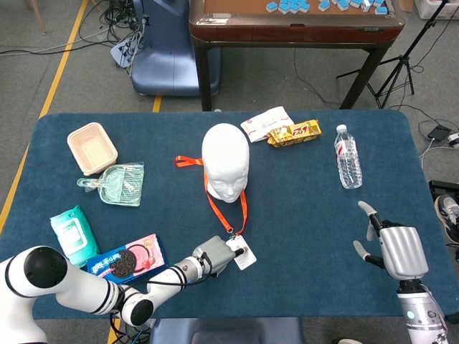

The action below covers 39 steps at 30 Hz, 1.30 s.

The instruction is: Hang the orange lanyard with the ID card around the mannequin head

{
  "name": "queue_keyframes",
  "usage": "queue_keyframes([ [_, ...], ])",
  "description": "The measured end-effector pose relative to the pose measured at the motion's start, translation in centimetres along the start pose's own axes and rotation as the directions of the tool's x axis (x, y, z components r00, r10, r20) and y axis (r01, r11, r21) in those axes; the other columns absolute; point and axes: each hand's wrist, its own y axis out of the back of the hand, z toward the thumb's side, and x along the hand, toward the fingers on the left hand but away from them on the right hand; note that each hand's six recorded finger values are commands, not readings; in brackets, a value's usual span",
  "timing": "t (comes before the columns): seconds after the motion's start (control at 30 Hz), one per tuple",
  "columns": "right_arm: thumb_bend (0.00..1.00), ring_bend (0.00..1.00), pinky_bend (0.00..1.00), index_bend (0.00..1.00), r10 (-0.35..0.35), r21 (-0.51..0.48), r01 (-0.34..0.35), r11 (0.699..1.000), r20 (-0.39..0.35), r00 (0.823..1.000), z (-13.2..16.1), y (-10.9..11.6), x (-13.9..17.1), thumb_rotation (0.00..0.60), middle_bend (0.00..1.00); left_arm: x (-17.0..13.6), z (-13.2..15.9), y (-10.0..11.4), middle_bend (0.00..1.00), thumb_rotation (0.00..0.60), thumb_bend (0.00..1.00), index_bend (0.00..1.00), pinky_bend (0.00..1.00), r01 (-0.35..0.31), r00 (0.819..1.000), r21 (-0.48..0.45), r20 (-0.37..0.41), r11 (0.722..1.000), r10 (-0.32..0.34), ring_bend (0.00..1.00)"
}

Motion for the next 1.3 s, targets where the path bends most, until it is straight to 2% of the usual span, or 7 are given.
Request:
queue_keyframes([
  [0.57,0.28,0.59,0.66,0.18,-0.002,-0.004,0.002,1.0,0.022,1.0,-0.9,0.1,0.2,0.6,0.6,2.1,0.6,-0.1,0.91,0.599,0.65,0.06,0.88,0.021,1.0,-0.011,-0.022,1.0,-0.021,0.92],
  [0.97,0.28,0.59,0.66,0.18,-0.003,-0.008,0.004,1.0,0.024,1.0,-0.9,0.1,0.3,0.6,0.6,1.8,1.2,-0.8,0.91,0.6,0.65,0.06,0.88,0.037,0.999,0.014,-0.009,0.999,-0.037,0.92],
  [1.3,0.28,0.59,0.66,0.18,-0.002,-0.01,0.003,1.0,0.015,1.0,-0.6,0.0,0.3,0.6,0.6,0.4,1.3,-1.3,0.91,0.6,0.65,0.06,0.88,0.044,0.999,0.048,0.004,0.998,-0.044,0.92],
])
